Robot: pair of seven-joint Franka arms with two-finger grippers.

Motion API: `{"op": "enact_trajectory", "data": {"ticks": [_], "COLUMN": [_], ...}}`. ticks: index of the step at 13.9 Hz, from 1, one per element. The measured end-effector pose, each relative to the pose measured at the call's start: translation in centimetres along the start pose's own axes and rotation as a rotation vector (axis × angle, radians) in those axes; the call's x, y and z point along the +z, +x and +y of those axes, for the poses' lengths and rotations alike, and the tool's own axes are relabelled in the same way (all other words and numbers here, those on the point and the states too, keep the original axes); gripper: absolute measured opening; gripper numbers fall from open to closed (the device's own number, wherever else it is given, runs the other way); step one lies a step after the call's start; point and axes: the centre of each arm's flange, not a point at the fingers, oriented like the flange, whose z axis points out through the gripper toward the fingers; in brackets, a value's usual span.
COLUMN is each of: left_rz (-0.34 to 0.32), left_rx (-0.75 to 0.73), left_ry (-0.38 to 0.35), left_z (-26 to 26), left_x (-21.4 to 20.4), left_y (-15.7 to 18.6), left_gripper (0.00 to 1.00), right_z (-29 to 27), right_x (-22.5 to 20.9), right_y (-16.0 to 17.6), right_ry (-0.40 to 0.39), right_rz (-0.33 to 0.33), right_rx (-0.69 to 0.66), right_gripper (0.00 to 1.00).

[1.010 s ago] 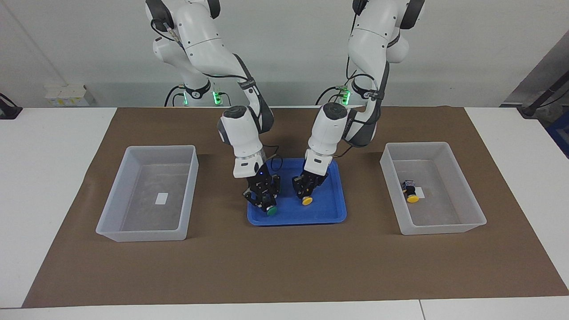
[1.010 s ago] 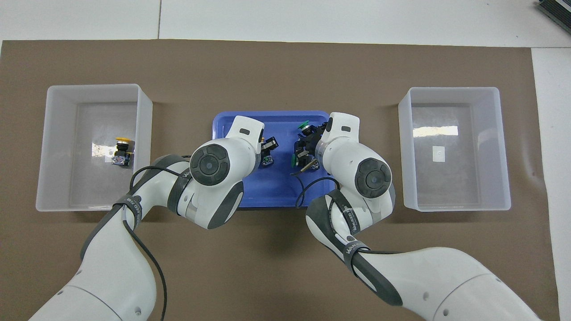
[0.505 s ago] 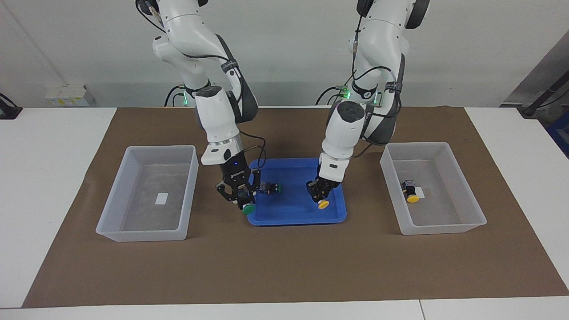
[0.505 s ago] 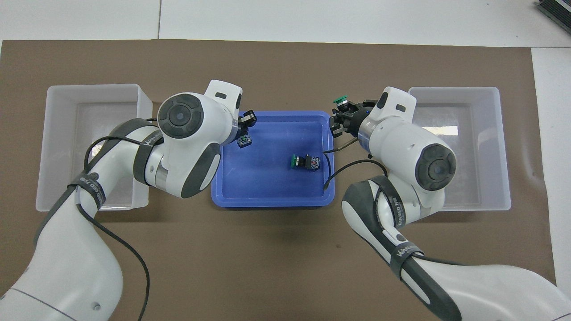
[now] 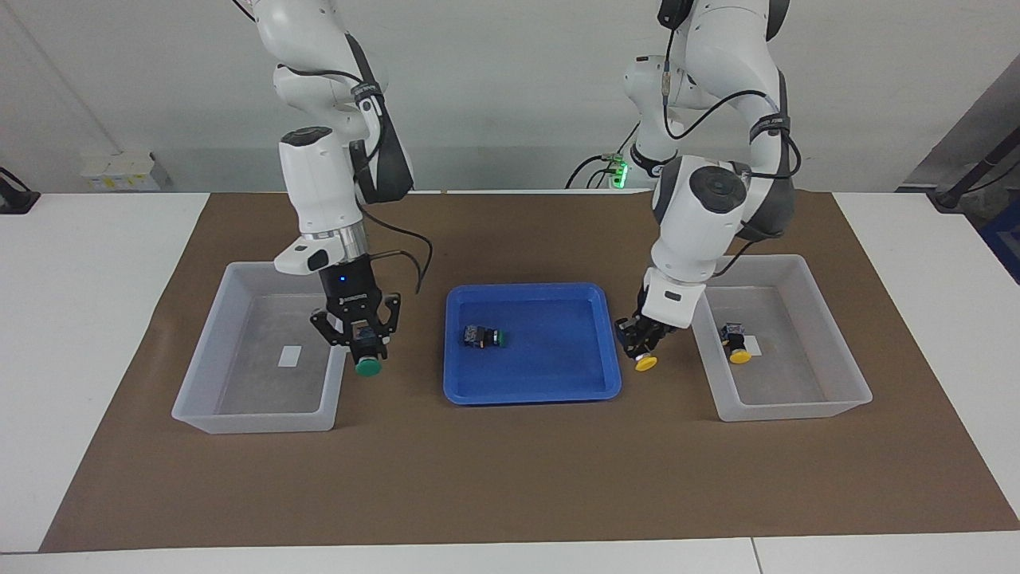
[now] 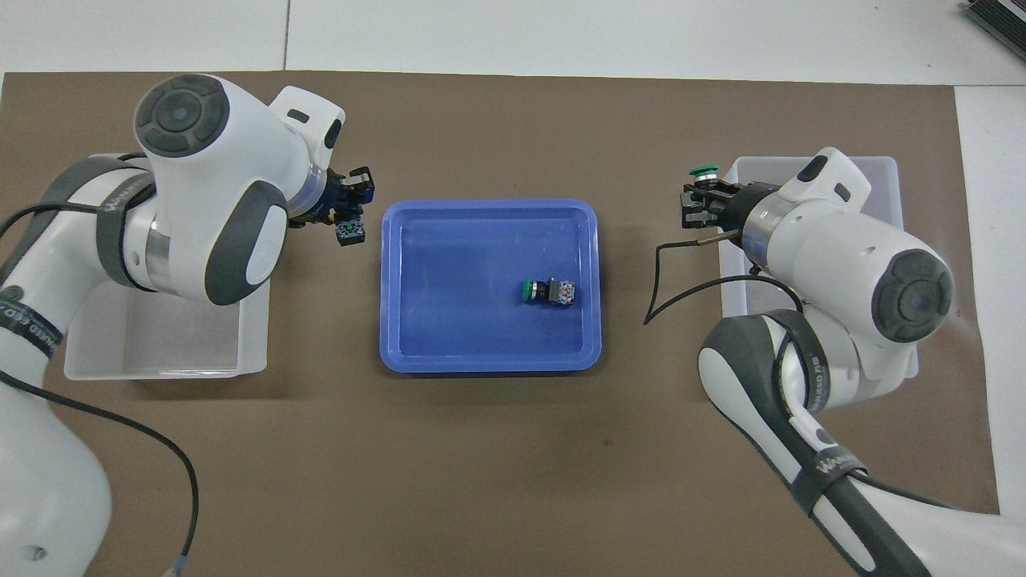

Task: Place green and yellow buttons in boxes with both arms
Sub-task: 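Carry the yellow button with the left gripper while the right gripper carries green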

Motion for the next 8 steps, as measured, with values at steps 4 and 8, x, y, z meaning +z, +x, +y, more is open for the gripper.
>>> {"op": "enact_trajectory", "data": {"ticks": [4, 8], "left_rz": [-0.049, -0.068], "left_rx": [0.147, 0.264], "left_ry": [0.033, 0.039], "left_z": [-7.6, -14.9], "left_x": [-1.8, -3.2], "left_y": [2.9, 5.1], "left_gripper": [0.41, 0.41], "right_z": [7.2, 12.0], "right_x": [0.5, 2.0], "right_y": [-1.5, -3.6], "right_ry": [-0.064, -0.096], "right_rz": [-0.066, -0.142], "right_rx": [0.093, 0.079], "right_gripper": [0.40, 0.40]}}
